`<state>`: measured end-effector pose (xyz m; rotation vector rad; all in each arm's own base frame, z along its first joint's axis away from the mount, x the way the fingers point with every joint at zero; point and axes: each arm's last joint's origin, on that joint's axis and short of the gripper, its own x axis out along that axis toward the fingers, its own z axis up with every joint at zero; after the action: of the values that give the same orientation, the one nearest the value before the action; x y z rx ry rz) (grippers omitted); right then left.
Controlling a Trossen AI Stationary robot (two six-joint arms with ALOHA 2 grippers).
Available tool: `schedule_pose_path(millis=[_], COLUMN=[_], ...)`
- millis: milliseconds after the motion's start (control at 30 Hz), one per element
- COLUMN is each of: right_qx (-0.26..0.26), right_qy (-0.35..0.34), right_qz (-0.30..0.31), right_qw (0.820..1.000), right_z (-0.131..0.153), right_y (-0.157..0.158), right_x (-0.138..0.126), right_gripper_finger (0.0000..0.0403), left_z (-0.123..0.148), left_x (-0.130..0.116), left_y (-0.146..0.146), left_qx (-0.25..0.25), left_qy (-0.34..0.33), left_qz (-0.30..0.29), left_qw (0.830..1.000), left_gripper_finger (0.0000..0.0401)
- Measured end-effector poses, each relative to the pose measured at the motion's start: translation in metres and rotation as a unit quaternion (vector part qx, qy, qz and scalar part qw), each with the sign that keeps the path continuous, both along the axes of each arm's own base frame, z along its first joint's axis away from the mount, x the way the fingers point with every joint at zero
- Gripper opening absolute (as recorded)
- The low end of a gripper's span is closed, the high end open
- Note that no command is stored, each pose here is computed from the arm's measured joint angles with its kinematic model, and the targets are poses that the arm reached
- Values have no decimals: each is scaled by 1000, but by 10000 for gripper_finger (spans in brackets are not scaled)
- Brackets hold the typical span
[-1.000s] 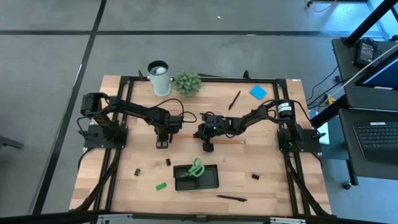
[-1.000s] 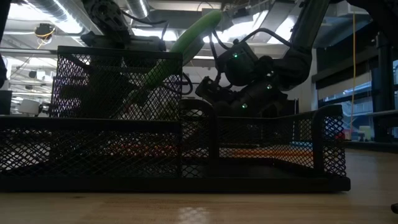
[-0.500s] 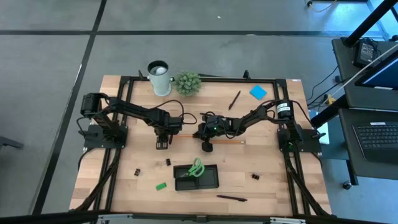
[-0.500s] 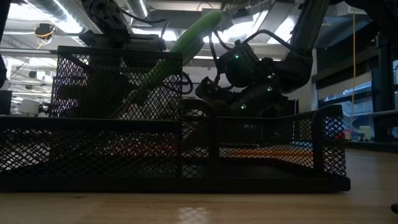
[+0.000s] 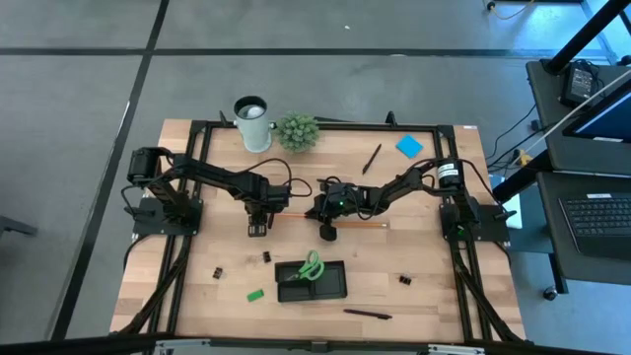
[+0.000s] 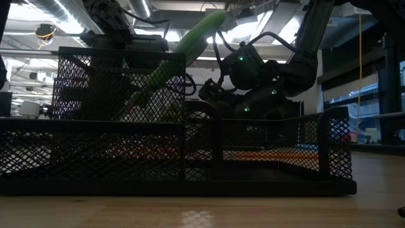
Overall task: Pick and place office supplies into organizer
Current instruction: Put the left orange pencil into the black desk organizer
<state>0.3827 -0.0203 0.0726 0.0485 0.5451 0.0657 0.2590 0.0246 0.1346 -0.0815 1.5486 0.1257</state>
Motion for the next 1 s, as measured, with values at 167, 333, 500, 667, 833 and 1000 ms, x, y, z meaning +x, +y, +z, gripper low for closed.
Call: schedule_pose_path(millis=[167, 333, 500, 667, 833, 1000], right_qx=[0, 1, 2, 1, 1, 4], right_qy=[-6, -15, -18, -19, -20, -9], right_qz=[1, 3, 2, 1, 2, 0], right_qw=[1000, 1000, 1000, 1000, 1000, 1000], right_z=[1, 2, 2, 2, 3, 6], right_y=[0, 1, 0, 0, 0, 1], right_x=[1, 1, 2, 2, 2, 1], right_gripper_finger=[23, 23, 23, 24, 68, 121], left_z=[0, 0, 0, 0, 1, 8], left_x=[0, 0, 0, 0, 1, 0], left_y=[0, 0, 0, 0, 0, 1], left_qx=[2, 4, 4, 4, 3, 6], left_qy=[0, -1, -2, -2, 0, 34], left_qz=[1, 1, 0, -4, -8, -8], left_qw=[1000, 1000, 1000, 1000, 1000, 999], left_gripper_finger=[96, 79, 54, 16, 16, 16])
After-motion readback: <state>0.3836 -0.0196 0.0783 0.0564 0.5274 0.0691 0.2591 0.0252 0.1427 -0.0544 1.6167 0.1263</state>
